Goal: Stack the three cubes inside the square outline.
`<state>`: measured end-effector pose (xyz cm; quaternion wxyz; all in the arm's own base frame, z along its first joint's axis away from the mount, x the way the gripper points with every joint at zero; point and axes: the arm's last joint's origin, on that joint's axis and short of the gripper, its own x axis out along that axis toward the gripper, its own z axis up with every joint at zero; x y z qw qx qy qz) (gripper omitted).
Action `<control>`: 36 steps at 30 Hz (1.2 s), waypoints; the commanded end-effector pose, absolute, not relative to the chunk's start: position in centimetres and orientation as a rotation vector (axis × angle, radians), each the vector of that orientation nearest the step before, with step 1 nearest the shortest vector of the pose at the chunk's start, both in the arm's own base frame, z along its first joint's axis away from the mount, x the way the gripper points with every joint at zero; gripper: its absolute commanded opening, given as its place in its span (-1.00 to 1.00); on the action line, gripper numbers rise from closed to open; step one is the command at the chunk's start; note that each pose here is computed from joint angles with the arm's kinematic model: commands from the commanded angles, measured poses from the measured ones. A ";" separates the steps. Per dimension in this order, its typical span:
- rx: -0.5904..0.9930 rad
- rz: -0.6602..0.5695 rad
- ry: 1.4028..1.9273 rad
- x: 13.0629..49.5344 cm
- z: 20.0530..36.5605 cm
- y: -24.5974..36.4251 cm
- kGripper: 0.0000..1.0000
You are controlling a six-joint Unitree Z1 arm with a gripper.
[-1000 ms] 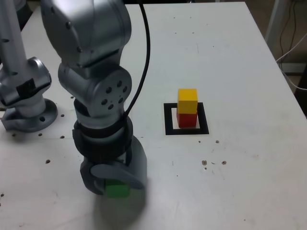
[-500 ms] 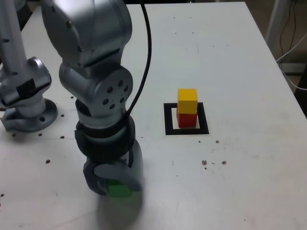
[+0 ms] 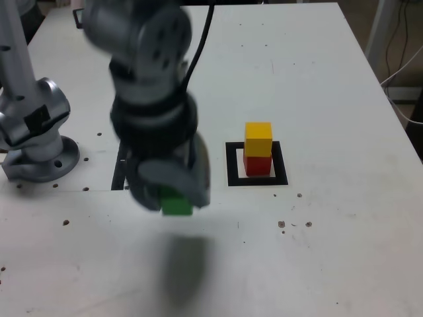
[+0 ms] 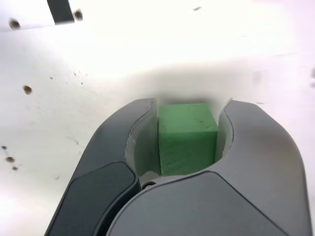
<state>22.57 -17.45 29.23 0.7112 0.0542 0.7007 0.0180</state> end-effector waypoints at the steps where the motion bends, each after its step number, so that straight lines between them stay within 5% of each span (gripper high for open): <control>1: 0.129 0.037 1.571 22.9 31.0 -16.6 -0.80; 6: 0.128 -0.003 1.578 25.4 34.2 -14.2 -0.80; 10: 0.132 0.000 1.606 27.6 35.0 -11.7 -0.80; 36: 0.075 0.102 1.647 34.0 31.9 -5.6 -0.79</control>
